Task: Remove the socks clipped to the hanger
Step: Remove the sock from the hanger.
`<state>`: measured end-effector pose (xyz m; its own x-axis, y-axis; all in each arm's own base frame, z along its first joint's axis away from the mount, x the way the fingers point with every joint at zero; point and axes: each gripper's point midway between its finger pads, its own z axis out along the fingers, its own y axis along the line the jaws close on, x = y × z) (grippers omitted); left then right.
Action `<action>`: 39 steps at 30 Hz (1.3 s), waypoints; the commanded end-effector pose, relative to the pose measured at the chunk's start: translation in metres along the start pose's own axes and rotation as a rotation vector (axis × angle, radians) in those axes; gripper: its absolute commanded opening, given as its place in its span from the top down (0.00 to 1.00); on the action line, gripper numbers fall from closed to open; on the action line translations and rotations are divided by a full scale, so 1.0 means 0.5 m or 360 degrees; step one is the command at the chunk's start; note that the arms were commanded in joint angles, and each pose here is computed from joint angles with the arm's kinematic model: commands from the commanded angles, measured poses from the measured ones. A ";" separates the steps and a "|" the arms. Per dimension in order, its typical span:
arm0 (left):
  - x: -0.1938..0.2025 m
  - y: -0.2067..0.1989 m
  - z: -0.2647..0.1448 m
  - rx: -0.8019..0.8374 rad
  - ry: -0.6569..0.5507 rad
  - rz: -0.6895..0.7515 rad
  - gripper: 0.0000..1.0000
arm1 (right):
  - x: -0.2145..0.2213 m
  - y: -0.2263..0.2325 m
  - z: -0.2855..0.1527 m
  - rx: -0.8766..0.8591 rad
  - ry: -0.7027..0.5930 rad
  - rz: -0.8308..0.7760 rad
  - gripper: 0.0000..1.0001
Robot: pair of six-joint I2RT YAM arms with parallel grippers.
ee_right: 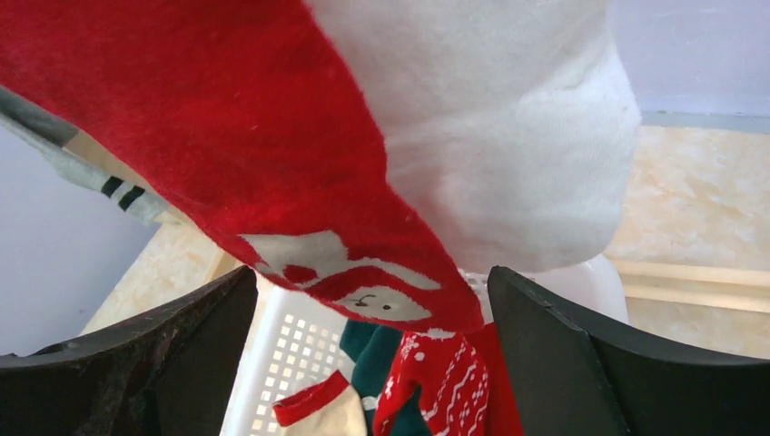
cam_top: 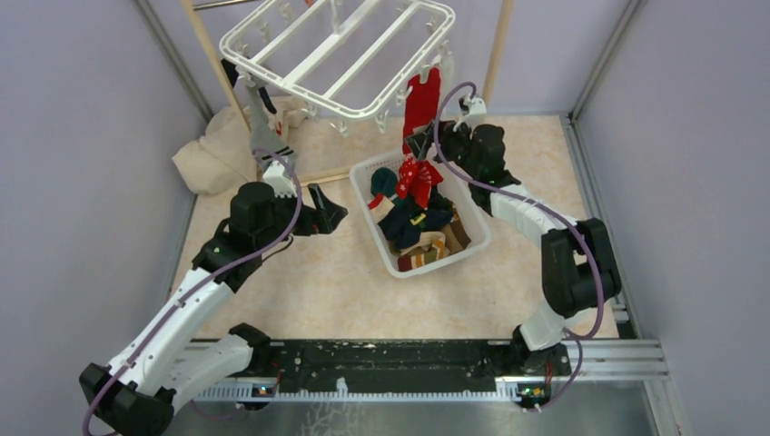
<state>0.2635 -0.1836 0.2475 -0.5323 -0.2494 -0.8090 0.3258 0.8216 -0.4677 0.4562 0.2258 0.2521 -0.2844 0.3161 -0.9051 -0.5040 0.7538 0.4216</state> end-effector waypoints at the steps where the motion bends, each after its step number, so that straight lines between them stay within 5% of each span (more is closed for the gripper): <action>1: -0.014 -0.012 -0.005 0.0042 -0.0046 0.0046 0.01 | -0.106 0.019 0.036 -0.0058 -0.0244 -0.0089 0.02; 12: -0.016 -0.008 0.008 0.0030 -0.0041 0.0074 0.01 | -0.114 0.034 0.076 -0.0197 -0.0293 -0.0160 0.02; 19: -0.018 -0.008 0.008 0.0029 -0.0049 0.0073 0.01 | -0.113 0.058 0.072 -0.0292 -0.0270 -0.0121 0.51; 27: -0.019 -0.018 0.003 0.0068 -0.0059 0.0050 0.01 | -0.132 0.100 0.006 -0.0345 -0.0272 -0.0095 0.70; 34: -0.017 -0.036 0.003 0.0140 -0.0053 0.0006 0.01 | -0.134 0.134 -0.051 -0.0333 -0.0225 -0.0082 0.99; 39: -0.023 -0.048 0.005 0.0189 -0.0075 -0.0008 0.01 | -0.116 0.182 -0.071 -0.0290 -0.0139 -0.0142 1.00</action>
<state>0.2660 -0.1928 0.2536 -0.5231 -0.2527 -0.8139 0.3665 0.7955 -0.4826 0.4230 0.2427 0.3275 -0.1883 0.3510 -0.9172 -0.6476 0.6578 0.3847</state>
